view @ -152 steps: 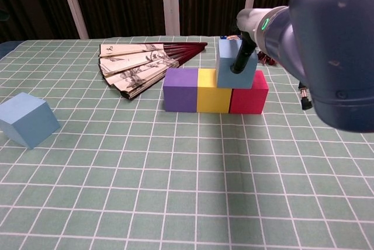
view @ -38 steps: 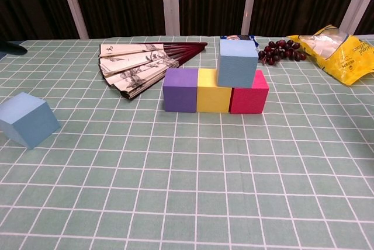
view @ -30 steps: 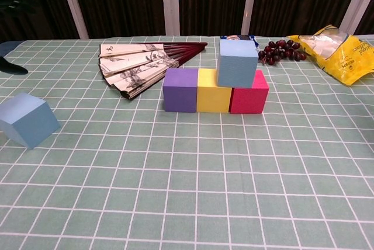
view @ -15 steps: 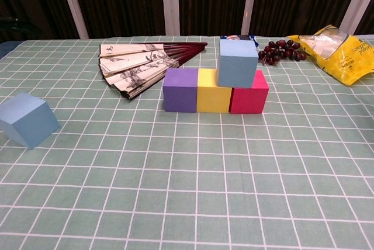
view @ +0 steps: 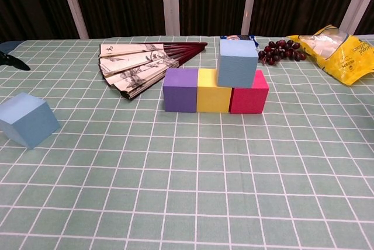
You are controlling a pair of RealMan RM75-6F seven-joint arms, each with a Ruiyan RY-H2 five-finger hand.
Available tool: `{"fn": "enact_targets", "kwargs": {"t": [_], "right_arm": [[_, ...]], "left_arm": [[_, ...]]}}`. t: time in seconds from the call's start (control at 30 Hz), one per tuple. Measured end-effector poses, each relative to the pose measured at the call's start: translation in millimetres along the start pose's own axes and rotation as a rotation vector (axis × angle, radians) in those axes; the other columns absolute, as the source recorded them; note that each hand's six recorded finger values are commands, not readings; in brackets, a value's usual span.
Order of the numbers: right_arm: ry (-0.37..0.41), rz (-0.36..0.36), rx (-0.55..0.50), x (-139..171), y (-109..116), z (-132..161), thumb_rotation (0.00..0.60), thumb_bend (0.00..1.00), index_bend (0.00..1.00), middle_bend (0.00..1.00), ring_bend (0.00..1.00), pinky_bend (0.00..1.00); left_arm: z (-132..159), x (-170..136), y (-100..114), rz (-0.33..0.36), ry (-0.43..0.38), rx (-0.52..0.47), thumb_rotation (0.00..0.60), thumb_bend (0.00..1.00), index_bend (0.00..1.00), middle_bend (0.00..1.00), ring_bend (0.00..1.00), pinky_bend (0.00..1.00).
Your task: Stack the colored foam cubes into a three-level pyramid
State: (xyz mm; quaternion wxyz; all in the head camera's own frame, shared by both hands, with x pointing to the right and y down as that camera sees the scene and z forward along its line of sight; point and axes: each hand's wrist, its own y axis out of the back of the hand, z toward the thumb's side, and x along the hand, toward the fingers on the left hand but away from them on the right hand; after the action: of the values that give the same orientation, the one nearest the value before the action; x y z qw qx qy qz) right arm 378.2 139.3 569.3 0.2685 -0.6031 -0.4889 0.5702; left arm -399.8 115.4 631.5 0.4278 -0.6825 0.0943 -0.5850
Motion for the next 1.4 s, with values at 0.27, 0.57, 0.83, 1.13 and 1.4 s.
{"fn": "enact_targets", "kwargs": {"t": [0.27,0.57,0.83,1.13,1.4], "right_arm": [[-0.008,0.012,-0.013,0.7,-3.3,0.0,0.600,0.38,0.00,0.00,0.00,0.00],[-0.008,0.020,-0.020,1.3,-3.9,0.3,0.600,0.38,0.00,0.00,0.00,0.00],[-0.012,0.015,-0.027,1.5,-2.4,0.3,0.600,0.38,0.00,0.00,0.00,0.00],[-0.017,0.022,-0.024,0.8,-4.8,-0.4,0.600,0.38,0.00,0.00,0.00,0.00],[-0.020,0.024,-0.020,-0.2,-6.0,-0.1,0.600,0.38,0.00,0.00,0.00,0.00]], "left_arm": [[8.8,17.6,-11.4,-0.008,-0.022,0.000,0.600,0.06,0.00,0.09,0.06,0.03],[17.2,28.2,-16.9,-0.004,-0.021,-0.041,0.600,0.09,0.00,0.20,0.06,0.03],[21.5,34.9,-18.4,-0.003,-0.023,-0.068,0.600,0.12,0.00,0.29,0.07,0.03],[17.0,34.5,-13.3,0.008,-0.017,-0.076,0.600,0.14,0.00,0.33,0.07,0.03],[15.7,34.7,-15.3,0.003,-0.013,-0.083,0.600,0.21,0.00,0.44,0.10,0.03]]}}
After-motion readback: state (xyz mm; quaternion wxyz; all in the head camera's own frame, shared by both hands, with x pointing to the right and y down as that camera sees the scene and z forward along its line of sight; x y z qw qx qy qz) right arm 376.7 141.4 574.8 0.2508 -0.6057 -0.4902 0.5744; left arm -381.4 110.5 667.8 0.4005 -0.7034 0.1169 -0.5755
